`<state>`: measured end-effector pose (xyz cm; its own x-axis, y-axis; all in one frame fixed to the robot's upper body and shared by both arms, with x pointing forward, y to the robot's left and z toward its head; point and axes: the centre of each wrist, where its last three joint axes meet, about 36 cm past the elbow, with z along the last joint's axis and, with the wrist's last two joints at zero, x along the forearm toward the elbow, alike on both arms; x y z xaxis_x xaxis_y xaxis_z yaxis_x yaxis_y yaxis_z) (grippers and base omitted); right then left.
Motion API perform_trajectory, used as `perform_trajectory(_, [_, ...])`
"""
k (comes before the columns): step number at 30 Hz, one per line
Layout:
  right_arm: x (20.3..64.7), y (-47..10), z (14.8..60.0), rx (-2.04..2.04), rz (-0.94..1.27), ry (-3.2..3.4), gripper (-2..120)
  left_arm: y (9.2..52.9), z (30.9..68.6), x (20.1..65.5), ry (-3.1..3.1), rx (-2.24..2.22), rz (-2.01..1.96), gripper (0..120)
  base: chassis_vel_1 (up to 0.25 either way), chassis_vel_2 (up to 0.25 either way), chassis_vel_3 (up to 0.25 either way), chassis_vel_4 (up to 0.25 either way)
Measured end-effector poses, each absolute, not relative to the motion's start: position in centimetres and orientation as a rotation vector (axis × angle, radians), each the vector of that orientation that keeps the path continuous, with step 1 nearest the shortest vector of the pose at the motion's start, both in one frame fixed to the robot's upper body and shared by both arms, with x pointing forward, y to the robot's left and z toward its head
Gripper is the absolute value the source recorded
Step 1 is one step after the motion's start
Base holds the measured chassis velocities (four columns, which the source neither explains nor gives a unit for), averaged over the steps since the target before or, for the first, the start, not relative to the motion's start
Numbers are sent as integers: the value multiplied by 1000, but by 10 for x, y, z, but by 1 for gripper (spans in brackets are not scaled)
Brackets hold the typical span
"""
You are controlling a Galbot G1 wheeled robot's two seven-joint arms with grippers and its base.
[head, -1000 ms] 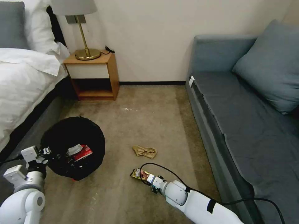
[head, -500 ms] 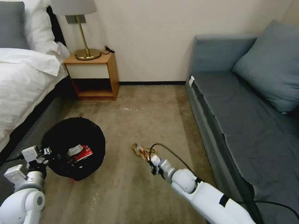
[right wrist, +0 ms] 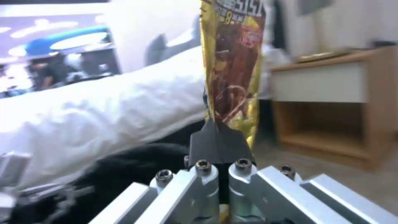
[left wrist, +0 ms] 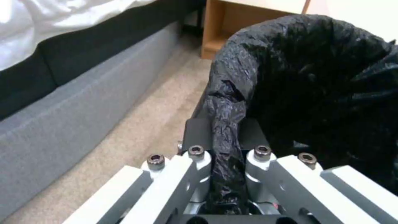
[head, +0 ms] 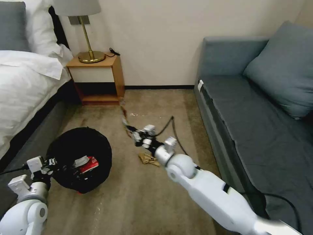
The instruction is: Pick up the trash bin, then pick up the garbage on the floor and place it into the trash bin.
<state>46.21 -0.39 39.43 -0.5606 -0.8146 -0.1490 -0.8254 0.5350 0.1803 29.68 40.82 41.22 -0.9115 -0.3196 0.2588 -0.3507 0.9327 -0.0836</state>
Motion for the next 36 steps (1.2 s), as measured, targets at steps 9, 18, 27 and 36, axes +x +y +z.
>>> perform_trajectory(9, [459,75,364,-1482,339,2619,0,400,417,294,-2865,499,180,5,0,0,0,0])
perform_trajectory(18, [442,86,348,-1530,321,2612,0,397,423,292,-2878,500,169,5,0,0,0,0])
perform_trajectory(27, [416,88,330,-1545,219,2680,16,397,422,289,-2872,512,168,5,0,0,0,0])
perform_trajectory(36, [417,70,338,-1578,188,2684,48,397,425,287,-2880,517,164,5,0,0,0,0])
